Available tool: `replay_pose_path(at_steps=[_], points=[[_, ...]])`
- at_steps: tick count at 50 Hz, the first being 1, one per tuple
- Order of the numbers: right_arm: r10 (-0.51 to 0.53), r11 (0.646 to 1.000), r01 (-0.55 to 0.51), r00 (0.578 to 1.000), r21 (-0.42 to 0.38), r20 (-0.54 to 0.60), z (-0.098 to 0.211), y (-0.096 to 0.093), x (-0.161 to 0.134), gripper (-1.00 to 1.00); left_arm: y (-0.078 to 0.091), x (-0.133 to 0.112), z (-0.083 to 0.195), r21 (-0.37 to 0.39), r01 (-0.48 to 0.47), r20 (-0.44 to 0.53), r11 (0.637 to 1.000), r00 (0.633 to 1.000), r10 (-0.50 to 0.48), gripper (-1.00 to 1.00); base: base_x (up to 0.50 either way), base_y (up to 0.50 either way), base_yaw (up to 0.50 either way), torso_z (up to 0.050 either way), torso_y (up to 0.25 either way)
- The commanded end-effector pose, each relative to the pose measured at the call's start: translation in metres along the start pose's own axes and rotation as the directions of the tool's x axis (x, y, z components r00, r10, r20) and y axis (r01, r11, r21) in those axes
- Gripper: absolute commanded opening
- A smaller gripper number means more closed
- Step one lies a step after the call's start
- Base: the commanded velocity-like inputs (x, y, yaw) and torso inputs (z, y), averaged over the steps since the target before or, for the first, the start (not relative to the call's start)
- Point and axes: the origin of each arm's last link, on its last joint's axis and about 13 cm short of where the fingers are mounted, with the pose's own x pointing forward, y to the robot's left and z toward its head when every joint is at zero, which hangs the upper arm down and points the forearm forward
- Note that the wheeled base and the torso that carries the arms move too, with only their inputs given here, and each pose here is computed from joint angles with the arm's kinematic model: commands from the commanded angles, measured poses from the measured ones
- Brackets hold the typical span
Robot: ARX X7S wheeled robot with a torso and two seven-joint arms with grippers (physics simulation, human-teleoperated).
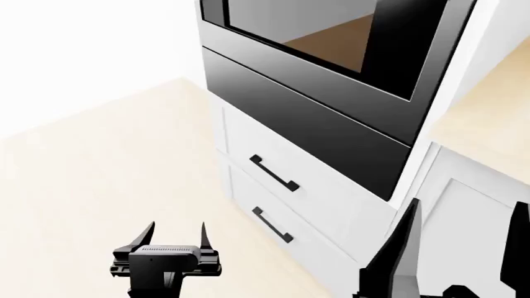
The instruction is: Open the oven door
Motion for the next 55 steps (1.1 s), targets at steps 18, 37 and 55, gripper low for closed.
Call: replay_pose_path(at_steps=[18,37,55], points=[[0.001,1.000,-0.001,1.000,0.001,0.000,0.0001,0.0001,-0.0001,1.00,0.0003,-0.0008,-0.0003,0.000,0.000,-0.001,1.000,1.000,0.000,1.00,0.18,-0.06,0.00,0.000,0.000],[0.002,1.000,-0.002,1.000,0.002,0.003,0.0008,0.0000,-0.0003,1.00,0.0005,-0.0009,-0.0003,0.000,0.000,-0.001,1.000,1.000,0.000,1.00,0.12,0.07,0.00,0.000,0.000],[-0.002,1.000,0.002,1.000,0.003,-0.001,0.0004,-0.0002,0.0001,1.00,0.0004,-0.0005,-0.0008,0.002,0.000,-0.003,1.000,1.000,0.000,1.00,0.13,0.07,0.00,0.000,0.000]])
